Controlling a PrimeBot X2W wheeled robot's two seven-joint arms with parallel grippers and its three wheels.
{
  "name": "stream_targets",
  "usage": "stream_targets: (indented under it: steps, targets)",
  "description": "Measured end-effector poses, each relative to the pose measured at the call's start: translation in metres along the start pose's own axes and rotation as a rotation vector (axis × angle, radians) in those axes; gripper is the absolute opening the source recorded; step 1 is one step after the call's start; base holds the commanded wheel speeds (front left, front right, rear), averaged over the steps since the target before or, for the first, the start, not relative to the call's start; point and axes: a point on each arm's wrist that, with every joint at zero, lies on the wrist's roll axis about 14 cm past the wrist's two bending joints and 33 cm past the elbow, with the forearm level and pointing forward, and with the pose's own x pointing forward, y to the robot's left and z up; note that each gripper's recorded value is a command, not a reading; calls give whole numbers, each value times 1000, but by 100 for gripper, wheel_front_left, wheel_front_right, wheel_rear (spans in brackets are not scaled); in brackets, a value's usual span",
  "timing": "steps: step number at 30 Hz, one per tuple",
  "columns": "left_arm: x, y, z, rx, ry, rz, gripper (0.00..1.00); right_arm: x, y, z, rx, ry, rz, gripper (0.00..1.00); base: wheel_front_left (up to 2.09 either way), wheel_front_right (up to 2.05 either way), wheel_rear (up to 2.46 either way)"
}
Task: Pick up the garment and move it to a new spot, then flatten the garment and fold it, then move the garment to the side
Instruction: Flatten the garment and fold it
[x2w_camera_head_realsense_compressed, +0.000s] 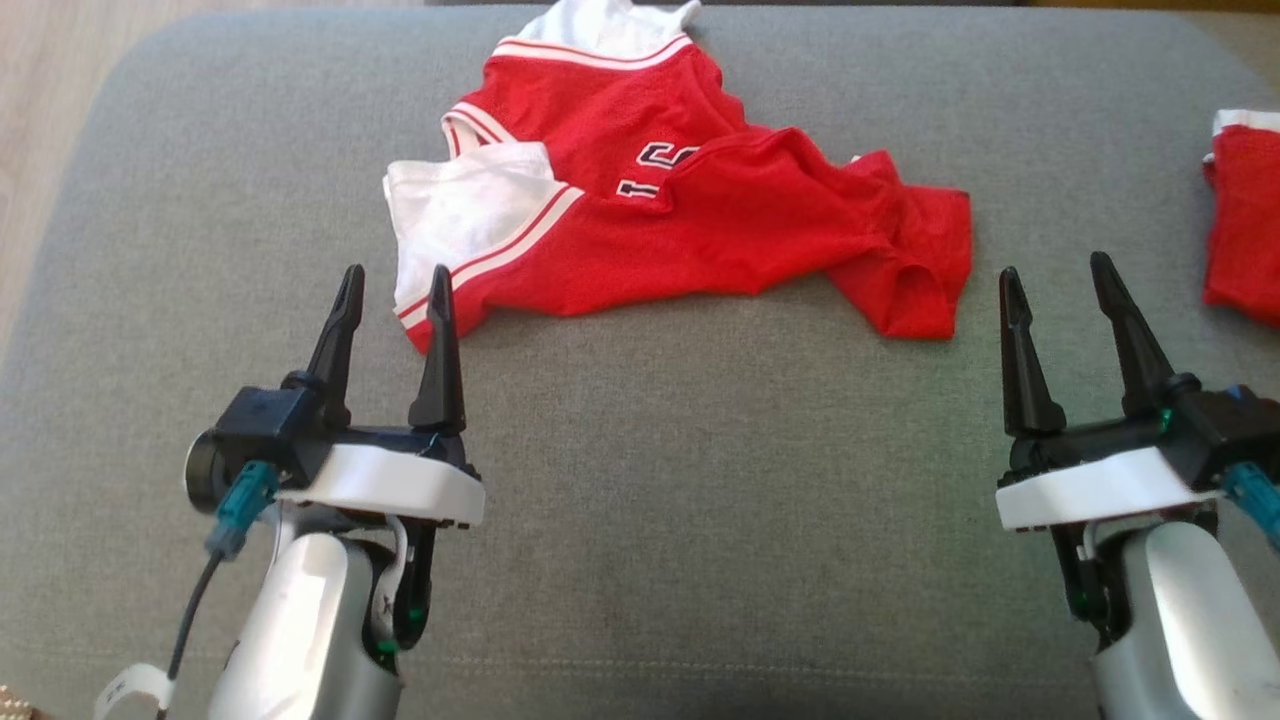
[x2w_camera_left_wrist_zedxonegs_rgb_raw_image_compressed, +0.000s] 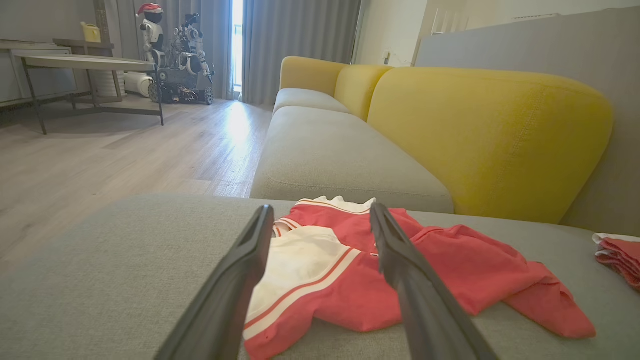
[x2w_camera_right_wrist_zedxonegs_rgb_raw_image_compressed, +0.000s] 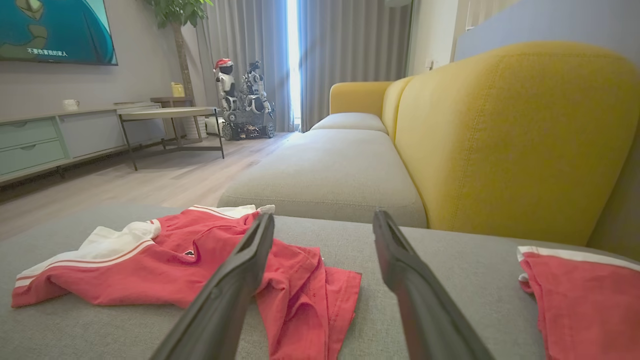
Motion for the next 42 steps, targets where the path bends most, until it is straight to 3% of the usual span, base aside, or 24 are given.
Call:
stream_targets:
  steps: [9, 15, 23, 42]
  targets:
    - [7, -1, -19, 4, 45, -7, 100, 30, -10, -33, 39, 145, 15, 100, 0, 0, 0]
    - [16, -3, -33, -1, 74, -10, 100, 64, -11, -63, -22, 260, 90, 100, 0, 0, 0]
    - [23, 3, -44, -8, 99, 16, 100, 81, -5, -96, -93, 351, 173, 100, 0, 0, 0]
    - [28, 3, -54, -21, 123, 21, 100, 101, 6, -124, -146, 401, 260, 100, 0, 0, 0]
